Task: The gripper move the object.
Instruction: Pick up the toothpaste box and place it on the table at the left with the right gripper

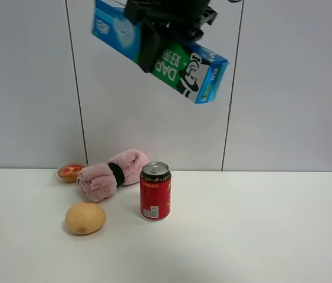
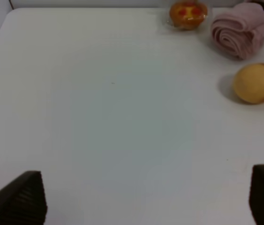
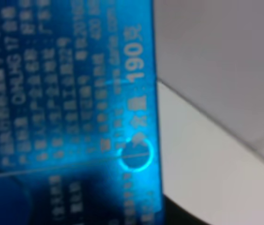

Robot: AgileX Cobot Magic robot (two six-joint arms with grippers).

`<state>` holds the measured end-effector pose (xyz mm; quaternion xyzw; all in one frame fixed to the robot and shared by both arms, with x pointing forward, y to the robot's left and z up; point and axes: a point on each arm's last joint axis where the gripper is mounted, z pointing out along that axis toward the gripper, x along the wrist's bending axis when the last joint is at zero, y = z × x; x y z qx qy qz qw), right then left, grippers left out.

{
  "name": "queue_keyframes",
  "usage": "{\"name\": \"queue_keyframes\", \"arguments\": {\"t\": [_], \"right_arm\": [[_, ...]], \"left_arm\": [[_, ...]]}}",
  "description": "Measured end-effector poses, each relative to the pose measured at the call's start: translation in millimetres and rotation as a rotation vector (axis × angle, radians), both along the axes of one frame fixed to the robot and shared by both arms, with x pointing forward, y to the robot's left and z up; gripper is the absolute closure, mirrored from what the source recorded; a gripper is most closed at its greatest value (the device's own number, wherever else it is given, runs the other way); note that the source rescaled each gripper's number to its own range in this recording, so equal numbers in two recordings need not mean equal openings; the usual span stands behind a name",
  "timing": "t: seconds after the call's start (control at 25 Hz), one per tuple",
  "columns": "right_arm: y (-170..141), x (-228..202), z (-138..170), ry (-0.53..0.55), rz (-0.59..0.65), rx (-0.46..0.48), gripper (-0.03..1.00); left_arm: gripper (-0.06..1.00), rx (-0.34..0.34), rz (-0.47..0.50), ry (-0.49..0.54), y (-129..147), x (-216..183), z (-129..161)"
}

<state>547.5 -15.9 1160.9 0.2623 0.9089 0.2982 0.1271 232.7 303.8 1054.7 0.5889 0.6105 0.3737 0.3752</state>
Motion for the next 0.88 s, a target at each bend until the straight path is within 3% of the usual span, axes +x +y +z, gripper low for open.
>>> {"name": "queue_keyframes", "arguments": {"t": [0.2, 0.48, 0.64, 0.88], "right_arm": [[35.6, -11.8, -33.3, 0.022, 0.313, -0.089, 0.96], [76.6, -20.9, -95.6, 0.053, 0.57, -0.234, 0.96], [90.3, -20.4, -131.0, 0.082, 0.653, -0.298, 0.96], [94.9, -8.3, -183.5, 0.13, 0.67, -0.422, 0.96]], "left_arm": [[-0.06, 0.0, 0.0, 0.0, 0.0, 0.0, 0.0], [-0.06, 0.0, 0.0, 0.0, 0.0, 0.0, 0.0], [-0.06, 0.0, 0.0, 0.0, 0.0, 0.0, 0.0], [-0.06, 0.0, 0.0, 0.0, 0.0, 0.0, 0.0]]}}
